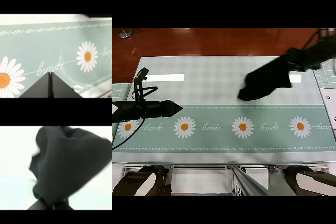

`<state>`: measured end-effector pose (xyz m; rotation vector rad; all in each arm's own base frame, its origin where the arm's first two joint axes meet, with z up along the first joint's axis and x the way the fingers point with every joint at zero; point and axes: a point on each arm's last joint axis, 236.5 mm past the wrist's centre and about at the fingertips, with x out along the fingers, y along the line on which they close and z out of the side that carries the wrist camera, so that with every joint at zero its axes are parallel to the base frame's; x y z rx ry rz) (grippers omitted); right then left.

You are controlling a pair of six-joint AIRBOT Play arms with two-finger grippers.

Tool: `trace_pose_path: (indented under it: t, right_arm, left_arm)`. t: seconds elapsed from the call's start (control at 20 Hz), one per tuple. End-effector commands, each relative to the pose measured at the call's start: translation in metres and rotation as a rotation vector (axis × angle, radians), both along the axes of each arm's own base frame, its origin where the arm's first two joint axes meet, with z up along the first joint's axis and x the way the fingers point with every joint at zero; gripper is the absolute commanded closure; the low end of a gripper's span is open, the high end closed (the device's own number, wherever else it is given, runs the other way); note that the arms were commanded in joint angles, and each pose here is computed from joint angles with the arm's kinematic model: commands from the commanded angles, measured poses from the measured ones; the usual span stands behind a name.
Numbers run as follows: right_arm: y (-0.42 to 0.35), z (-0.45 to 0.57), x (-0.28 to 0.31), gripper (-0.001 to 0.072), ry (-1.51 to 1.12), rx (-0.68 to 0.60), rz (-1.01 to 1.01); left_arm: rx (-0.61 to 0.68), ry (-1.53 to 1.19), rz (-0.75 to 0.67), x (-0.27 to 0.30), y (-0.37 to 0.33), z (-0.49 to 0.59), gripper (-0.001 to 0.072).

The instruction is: Fold the shirts.

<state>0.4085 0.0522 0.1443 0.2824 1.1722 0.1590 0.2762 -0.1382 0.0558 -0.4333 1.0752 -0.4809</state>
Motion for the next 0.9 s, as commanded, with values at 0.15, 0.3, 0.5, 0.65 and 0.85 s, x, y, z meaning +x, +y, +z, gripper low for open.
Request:
trace_pose_path:
  t: [0.15,0.3,0.5,0.65,0.85]
  right_arm:
    - [-0.160,0.014,-0.083,0.0694,0.158,-0.159,-0.462]
    - [-0.211,-0.010,-0.148,0.0694,0.310,-0.228,-0.639]
    - [-0.254,-0.046,-0.246,0.0694,0.503,-0.304,-0.877]
    - [-0.252,-0.080,-0.292,0.0694,0.585,-0.270,-0.945]
    - [-0.259,-0.092,-0.312,0.0077,0.578,-0.238,-1.085]
  left_arm:
    - [0.000,-0.003,0.002,0.001,0.000,0.000,0.0682]
    - [0.001,-0.012,0.010,0.003,0.001,0.001,0.0683]
    - [0.000,-0.021,0.017,0.006,0.002,0.002,0.0682]
    - [0.001,-0.039,0.032,0.011,0.003,0.003,0.0682]
    - [0.002,-0.052,0.033,0.013,0.002,0.005,0.0682]
